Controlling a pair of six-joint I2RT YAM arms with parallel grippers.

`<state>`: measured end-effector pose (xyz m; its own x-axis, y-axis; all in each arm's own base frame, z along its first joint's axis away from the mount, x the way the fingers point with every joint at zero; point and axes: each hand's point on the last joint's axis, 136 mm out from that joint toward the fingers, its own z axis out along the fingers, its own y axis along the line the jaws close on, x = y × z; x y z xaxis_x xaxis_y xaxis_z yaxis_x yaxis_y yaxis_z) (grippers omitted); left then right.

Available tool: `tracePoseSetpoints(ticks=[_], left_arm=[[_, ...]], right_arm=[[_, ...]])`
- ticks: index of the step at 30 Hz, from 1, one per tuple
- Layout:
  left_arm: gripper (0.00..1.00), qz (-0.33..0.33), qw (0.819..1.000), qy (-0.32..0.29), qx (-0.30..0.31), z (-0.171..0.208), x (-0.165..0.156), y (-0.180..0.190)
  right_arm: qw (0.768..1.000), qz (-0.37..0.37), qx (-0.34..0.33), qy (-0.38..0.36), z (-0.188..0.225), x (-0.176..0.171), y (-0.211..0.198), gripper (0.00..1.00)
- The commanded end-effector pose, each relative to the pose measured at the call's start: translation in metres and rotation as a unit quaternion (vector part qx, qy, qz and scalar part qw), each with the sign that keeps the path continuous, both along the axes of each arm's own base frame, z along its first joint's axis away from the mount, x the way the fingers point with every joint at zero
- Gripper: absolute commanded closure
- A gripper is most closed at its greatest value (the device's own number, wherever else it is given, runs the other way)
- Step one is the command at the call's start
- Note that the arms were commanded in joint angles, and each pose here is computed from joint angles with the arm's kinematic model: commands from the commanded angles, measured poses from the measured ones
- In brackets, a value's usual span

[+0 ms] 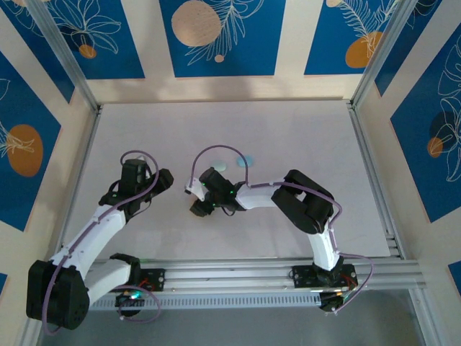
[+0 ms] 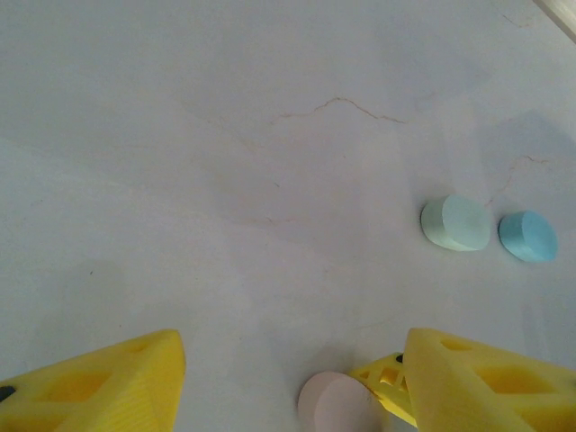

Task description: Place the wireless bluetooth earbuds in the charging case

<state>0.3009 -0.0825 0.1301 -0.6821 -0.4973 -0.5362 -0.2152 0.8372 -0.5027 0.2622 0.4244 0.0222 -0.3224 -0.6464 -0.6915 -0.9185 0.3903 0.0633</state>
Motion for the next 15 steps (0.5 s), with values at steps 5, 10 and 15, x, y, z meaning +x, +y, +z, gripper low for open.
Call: tracePoseSetpoints(ticks=[5, 10, 15], left_arm=[[0.35, -0.030, 1.000, -0.001, -0.004, -0.002, 0.002, -0.007], [0.34, -0.080, 0.996, -0.021, -0.033, 0.008, 0.007, -0.027], [0.32, -0.153, 0.982, -0.068, -0.090, 0.032, 0.014, -0.060]], right_arm=[[0.999, 0.035, 0.028, -0.020, 0.016, -0.009, -0.004, 0.66], [0.993, 0.042, 0.100, -0.053, 0.070, -0.007, -0.020, 0.68], [0.984, 0.044, 0.152, -0.083, 0.121, -0.003, -0.051, 0.68]])
